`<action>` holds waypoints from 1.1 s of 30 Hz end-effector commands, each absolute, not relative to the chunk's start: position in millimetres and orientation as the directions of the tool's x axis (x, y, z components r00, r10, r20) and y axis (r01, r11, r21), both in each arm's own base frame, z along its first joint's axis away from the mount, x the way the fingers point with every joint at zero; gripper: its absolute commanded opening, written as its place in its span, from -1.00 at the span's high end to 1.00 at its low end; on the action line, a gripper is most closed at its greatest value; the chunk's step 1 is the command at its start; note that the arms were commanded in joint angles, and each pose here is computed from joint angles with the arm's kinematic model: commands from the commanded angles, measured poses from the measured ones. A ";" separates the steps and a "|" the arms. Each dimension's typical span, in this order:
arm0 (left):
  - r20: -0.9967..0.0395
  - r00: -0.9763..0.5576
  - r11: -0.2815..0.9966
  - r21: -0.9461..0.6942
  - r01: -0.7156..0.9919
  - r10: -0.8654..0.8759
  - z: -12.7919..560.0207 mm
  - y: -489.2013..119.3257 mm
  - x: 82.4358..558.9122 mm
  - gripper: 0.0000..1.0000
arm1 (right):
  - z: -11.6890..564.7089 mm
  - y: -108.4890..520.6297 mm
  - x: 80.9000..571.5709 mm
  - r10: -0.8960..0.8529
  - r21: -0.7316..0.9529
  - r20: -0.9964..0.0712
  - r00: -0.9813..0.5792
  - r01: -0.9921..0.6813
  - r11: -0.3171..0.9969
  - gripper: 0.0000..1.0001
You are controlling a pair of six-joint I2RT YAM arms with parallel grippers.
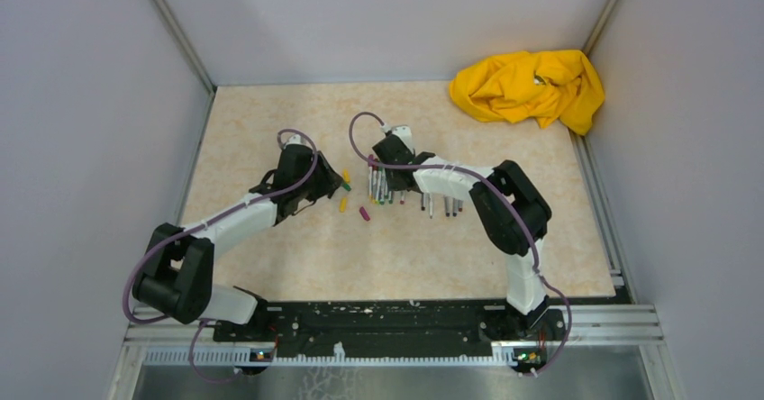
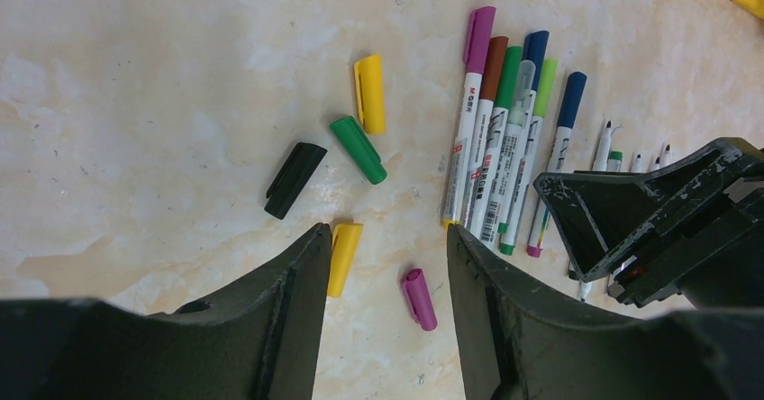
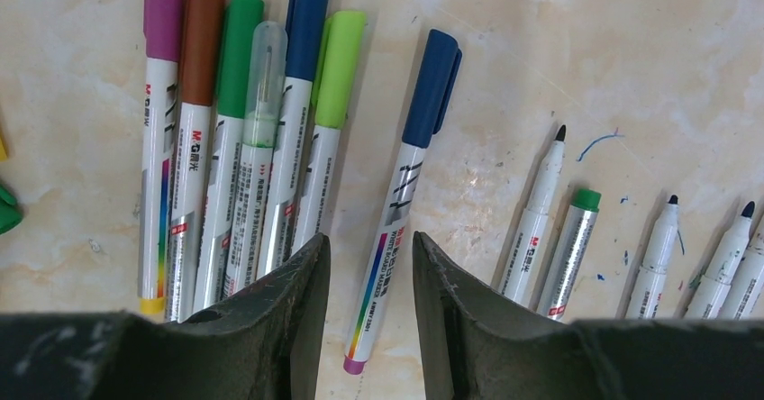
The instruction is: Open the pen caps
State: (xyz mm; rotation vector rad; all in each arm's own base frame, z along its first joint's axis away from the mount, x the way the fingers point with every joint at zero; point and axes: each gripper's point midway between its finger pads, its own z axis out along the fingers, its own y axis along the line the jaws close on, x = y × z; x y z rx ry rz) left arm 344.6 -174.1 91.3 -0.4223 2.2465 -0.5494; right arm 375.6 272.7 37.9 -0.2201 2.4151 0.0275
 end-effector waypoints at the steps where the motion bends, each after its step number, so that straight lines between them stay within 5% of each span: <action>1: -0.624 -0.628 0.841 -0.534 -0.092 -0.465 103.3 -179.2 345.3 -0.13 | 42.4 283.9 381.8 -0.127 -0.013 -0.674 -0.727 -0.160 0.987 0.24; 12: -0.620 -0.628 0.837 -0.539 -0.095 -0.470 100.7 -178.9 343.6 -0.13 | 15.6 269.9 366.1 -0.140 -0.042 -0.632 -0.762 -0.147 0.988 0.35; 18: -0.611 -0.631 0.829 -0.552 -0.094 -0.478 101.1 -180.7 342.6 -0.13 | 11.7 264.7 359.3 -0.133 -0.036 -0.629 -0.766 -0.142 0.989 1.00; 33: -0.571 -0.670 0.733 -0.678 0.057 -0.475 131.0 -222.3 340.9 -0.23 | 75.5 251.2 349.8 -0.089 0.022 -0.729 -0.678 -0.154 0.988 1.00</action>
